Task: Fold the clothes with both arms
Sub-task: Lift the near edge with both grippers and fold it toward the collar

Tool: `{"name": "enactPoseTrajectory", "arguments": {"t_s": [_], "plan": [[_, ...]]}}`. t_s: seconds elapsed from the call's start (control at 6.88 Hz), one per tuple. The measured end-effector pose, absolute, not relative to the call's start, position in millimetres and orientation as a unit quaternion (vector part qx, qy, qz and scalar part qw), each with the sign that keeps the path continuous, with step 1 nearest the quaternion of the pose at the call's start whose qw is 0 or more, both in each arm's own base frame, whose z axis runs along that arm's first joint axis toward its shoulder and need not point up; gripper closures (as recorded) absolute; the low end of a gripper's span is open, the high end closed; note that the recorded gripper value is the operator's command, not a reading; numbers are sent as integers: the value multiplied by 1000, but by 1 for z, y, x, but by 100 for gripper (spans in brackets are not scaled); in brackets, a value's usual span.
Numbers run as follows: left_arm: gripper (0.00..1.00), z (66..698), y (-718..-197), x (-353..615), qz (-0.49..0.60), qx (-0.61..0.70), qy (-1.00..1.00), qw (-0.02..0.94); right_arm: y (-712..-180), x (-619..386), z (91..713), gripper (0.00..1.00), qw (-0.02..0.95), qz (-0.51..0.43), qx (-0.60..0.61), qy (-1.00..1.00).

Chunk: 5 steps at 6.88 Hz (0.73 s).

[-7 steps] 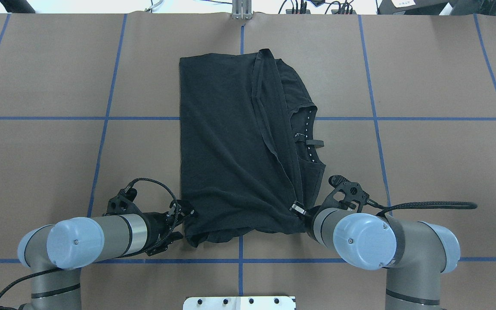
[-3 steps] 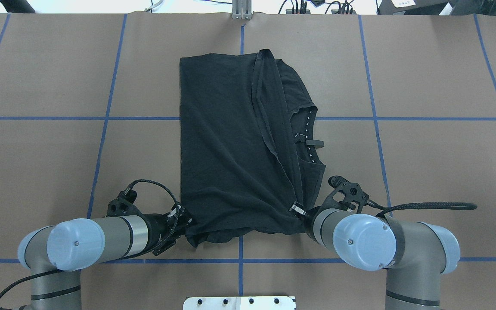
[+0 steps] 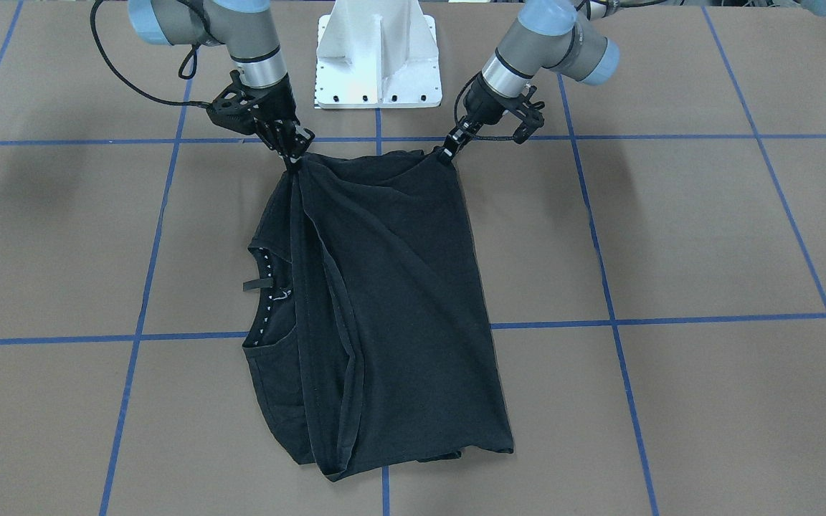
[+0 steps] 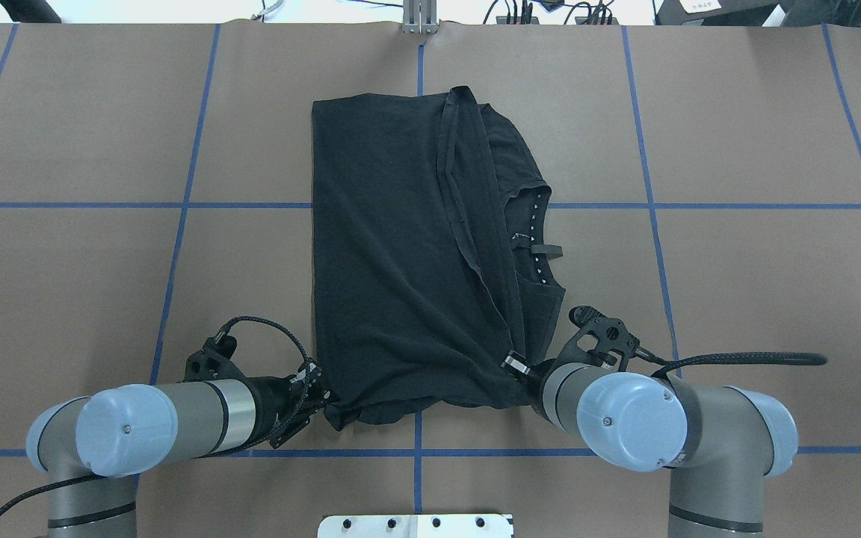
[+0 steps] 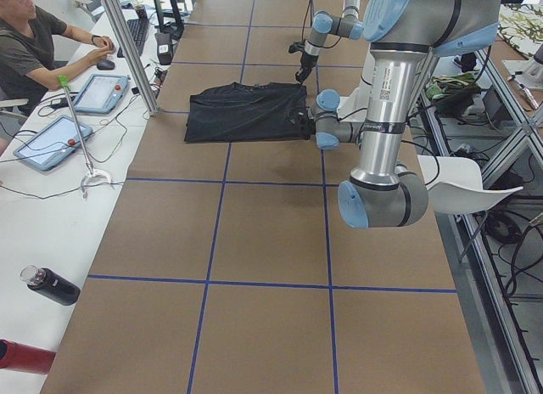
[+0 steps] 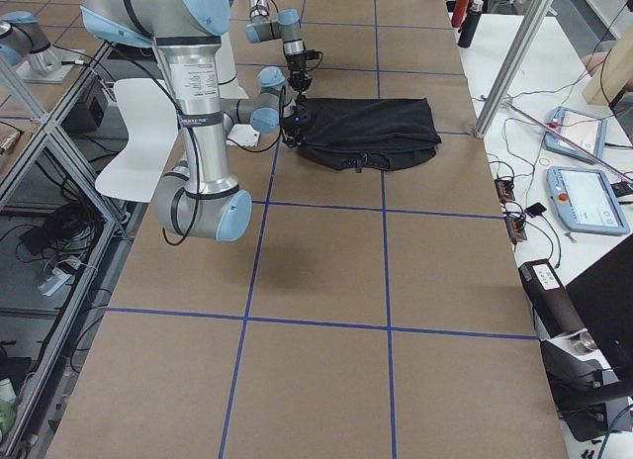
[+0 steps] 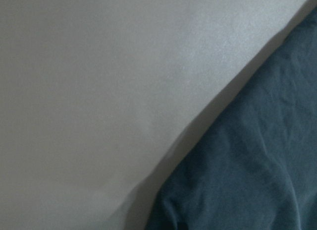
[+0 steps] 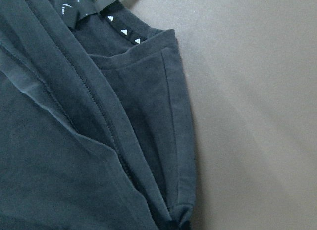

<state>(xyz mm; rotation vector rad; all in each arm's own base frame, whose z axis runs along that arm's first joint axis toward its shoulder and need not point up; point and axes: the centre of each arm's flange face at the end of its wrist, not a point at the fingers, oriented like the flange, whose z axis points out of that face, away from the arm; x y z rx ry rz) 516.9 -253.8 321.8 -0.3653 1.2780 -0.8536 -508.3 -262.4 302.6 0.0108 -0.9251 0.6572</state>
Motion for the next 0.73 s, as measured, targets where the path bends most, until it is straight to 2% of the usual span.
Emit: {"name": "enactPoseTrajectory", "arguments": {"t_s": [0.73], "plan": [[100, 295, -237, 483, -380, -191, 594, 683, -248, -476, 285, 100, 831, 313, -36, -459]]}}
